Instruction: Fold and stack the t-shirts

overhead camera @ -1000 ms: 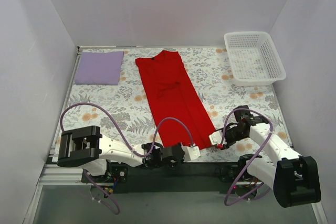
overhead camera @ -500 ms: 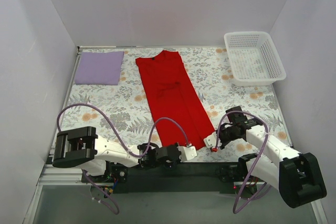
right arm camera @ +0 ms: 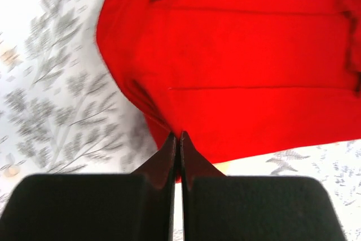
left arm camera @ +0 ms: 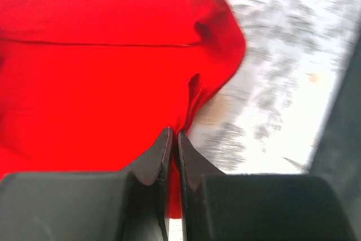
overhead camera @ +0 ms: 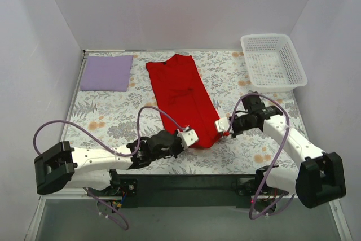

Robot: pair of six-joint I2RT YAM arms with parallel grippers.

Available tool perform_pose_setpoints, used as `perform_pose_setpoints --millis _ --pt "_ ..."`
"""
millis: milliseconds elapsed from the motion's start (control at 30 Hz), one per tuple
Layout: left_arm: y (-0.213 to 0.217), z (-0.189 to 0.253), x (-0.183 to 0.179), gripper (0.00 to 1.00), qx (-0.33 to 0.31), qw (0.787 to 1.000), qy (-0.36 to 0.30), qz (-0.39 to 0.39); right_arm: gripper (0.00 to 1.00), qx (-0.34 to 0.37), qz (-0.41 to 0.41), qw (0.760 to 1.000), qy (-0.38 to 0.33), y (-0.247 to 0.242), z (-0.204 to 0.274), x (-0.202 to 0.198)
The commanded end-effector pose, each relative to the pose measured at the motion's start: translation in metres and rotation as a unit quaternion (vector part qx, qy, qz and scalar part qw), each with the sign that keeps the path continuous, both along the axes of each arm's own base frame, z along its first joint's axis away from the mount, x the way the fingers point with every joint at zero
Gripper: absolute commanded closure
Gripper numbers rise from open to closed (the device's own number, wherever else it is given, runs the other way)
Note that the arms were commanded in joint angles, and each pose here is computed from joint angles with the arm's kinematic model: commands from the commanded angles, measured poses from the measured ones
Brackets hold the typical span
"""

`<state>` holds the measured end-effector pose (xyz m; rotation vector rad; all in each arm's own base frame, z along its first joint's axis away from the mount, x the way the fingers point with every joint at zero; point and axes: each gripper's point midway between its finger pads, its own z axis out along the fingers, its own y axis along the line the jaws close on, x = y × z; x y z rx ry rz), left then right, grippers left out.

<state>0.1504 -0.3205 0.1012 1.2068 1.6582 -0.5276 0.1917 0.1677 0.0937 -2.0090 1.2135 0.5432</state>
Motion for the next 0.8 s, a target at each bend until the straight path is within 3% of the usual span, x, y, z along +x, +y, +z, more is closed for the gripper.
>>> perform_pose_setpoints --millis 0,67,500,767 --pt "0.007 0.018 0.027 1.0 -0.024 1.0 -0.02 -0.001 0.99 0.039 -0.025 0.998 0.053 0.023 0.026 0.023" --pt "0.011 0.021 0.041 1.0 -0.026 0.999 -0.025 -0.002 0.99 0.05 -0.045 0.996 0.053 0.032 0.041 0.048" --pt "0.056 0.026 0.188 1.0 -0.023 0.997 -0.021 0.073 0.99 0.015 -0.193 0.977 0.091 0.068 0.011 0.19" --pt "0.064 0.011 0.222 1.0 -0.014 0.996 -0.003 0.085 0.99 0.023 -0.246 0.964 0.094 0.08 0.008 0.239"
